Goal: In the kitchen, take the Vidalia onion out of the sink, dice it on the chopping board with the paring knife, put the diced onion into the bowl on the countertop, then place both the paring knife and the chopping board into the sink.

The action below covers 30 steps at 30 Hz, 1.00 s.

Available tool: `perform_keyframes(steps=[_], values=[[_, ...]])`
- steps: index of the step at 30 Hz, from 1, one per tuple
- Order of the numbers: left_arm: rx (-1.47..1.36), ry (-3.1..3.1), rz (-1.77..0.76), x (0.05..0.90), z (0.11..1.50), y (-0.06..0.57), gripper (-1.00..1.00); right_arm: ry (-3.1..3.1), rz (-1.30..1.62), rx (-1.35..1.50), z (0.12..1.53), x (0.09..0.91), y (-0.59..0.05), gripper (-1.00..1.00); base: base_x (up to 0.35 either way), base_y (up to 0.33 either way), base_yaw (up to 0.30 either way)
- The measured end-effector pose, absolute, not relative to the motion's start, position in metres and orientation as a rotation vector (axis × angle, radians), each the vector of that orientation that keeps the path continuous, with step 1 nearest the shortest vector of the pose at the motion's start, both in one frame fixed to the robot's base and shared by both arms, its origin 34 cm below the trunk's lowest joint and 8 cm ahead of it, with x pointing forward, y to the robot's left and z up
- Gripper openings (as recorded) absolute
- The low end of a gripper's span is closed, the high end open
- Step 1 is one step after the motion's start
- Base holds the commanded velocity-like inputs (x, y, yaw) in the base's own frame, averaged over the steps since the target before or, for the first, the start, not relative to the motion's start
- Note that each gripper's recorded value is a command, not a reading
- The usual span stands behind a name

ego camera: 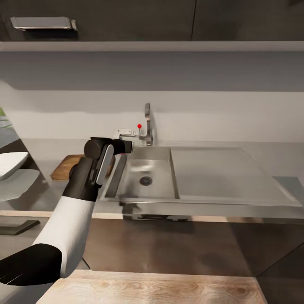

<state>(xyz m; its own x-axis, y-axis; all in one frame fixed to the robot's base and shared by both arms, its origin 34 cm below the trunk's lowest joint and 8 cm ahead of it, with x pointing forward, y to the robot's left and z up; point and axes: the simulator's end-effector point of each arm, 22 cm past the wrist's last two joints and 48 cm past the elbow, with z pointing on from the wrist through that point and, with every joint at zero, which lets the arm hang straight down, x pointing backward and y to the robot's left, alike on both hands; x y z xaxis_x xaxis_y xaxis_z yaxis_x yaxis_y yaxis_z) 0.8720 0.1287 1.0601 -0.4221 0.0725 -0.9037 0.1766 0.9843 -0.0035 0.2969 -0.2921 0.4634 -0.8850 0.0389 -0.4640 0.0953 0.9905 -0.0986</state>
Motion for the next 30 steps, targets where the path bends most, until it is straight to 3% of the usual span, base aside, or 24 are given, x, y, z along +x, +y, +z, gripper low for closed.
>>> perform_keyframes(steps=[30], values=[[0.173,1.973,-0.117,0.87,1.075,0.13,-1.0,2.656,-0.163,0.093,0.463,0.297,-0.292,1.0,0.0,0.249,0.0]])
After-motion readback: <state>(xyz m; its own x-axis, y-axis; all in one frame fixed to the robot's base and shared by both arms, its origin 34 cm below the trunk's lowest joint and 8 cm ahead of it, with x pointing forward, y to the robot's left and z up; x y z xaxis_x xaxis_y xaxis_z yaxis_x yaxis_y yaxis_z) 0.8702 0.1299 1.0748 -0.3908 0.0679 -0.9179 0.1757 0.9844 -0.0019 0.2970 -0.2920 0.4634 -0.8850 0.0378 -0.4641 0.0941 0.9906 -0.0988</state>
